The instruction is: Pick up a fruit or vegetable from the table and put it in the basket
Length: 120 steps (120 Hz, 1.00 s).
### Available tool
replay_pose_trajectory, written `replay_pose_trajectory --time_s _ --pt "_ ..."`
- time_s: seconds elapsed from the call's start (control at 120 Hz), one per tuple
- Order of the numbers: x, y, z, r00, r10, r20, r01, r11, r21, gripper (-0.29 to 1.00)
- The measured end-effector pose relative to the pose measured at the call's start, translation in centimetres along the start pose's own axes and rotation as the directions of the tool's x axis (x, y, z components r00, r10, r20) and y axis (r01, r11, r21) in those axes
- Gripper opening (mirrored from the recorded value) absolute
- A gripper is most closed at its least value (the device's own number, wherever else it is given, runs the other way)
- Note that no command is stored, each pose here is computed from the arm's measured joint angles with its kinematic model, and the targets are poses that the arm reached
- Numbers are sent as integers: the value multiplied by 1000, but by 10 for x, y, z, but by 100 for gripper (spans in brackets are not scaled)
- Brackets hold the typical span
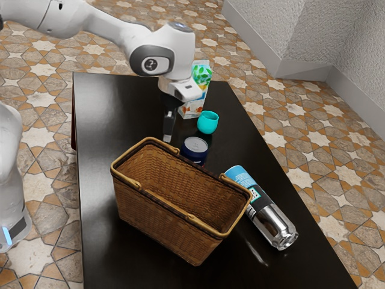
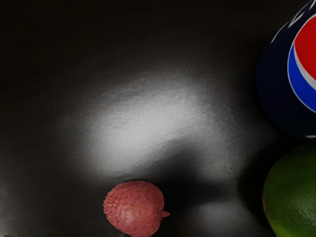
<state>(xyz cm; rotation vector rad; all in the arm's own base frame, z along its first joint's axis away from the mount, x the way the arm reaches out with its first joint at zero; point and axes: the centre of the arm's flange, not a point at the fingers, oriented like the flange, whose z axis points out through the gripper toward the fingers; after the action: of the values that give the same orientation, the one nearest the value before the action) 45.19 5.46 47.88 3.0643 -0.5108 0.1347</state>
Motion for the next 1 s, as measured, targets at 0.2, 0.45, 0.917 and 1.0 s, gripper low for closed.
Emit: replay_pose_trajectory --time_s 0.2,0.45,0.917,1.0 --pt "1 -12 11 993 -116 -37 116 993 -3 70" --pt "-12 -24 29 976 -216 -35 215 976 -40 70" --pt "-53 -33 15 948 -308 -76 304 950 -66 70" --pt "-59 -40 15 942 -327 -72 323 944 -69 70"
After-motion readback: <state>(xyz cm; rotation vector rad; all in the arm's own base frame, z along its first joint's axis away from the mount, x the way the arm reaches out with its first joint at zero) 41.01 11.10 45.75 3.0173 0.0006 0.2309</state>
